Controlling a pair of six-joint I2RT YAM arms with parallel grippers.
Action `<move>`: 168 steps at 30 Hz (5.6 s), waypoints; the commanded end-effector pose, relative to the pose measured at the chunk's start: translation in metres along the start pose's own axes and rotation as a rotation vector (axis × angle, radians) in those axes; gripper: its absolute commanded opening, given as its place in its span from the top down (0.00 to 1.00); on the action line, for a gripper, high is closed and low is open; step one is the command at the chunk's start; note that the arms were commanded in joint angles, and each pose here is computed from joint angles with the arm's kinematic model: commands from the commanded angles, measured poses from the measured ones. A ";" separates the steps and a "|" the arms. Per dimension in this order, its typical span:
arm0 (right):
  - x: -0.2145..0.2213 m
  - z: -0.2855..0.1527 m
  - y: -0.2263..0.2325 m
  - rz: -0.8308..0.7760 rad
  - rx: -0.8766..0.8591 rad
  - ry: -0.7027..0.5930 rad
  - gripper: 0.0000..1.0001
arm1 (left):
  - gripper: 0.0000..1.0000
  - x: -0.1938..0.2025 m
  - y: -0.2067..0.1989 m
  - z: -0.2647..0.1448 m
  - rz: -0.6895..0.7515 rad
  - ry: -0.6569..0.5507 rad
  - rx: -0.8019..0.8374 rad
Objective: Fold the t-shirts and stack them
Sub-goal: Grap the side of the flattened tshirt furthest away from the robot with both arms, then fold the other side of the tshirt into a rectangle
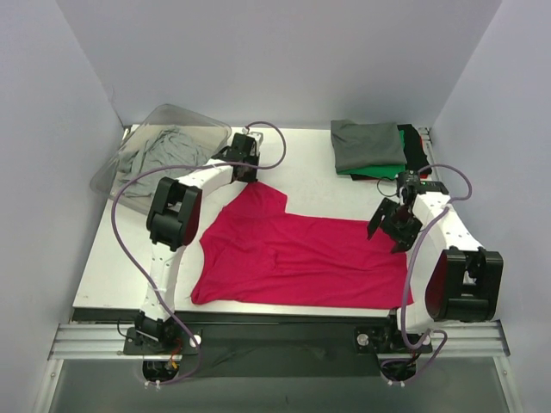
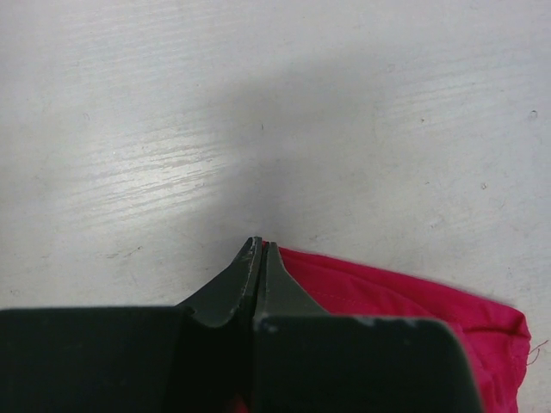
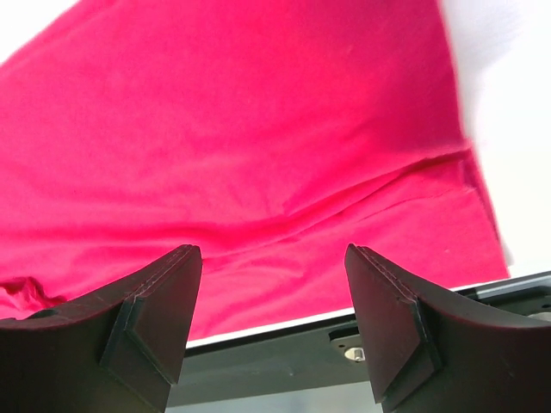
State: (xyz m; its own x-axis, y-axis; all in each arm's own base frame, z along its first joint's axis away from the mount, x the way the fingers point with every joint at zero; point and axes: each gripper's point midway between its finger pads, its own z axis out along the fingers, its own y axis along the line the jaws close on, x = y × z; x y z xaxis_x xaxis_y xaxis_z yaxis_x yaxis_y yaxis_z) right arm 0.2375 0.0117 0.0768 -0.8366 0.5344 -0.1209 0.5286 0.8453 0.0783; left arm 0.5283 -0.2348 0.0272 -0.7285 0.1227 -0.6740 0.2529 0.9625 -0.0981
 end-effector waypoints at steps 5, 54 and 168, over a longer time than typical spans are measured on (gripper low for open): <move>-0.043 -0.003 -0.017 0.034 0.064 -0.056 0.34 | 1.00 -0.020 -0.002 -0.003 -0.075 -0.036 0.064; -0.133 0.091 -0.029 0.003 0.107 -0.018 1.00 | 1.00 -0.061 -0.010 -0.013 -0.092 -0.104 0.186; -0.062 0.065 0.029 -0.151 -0.018 -0.125 0.42 | 1.00 0.120 0.029 -0.227 -0.222 -0.095 0.122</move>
State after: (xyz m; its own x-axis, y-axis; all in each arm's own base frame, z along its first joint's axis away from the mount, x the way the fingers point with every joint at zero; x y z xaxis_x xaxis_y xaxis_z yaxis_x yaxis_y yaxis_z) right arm 0.3196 0.0001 0.0337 -0.8556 0.4269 -0.2927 0.4272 0.9017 0.0662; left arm 0.3016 -0.1361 0.1000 -0.7353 -0.1041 -0.6697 0.1668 0.9299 -0.3278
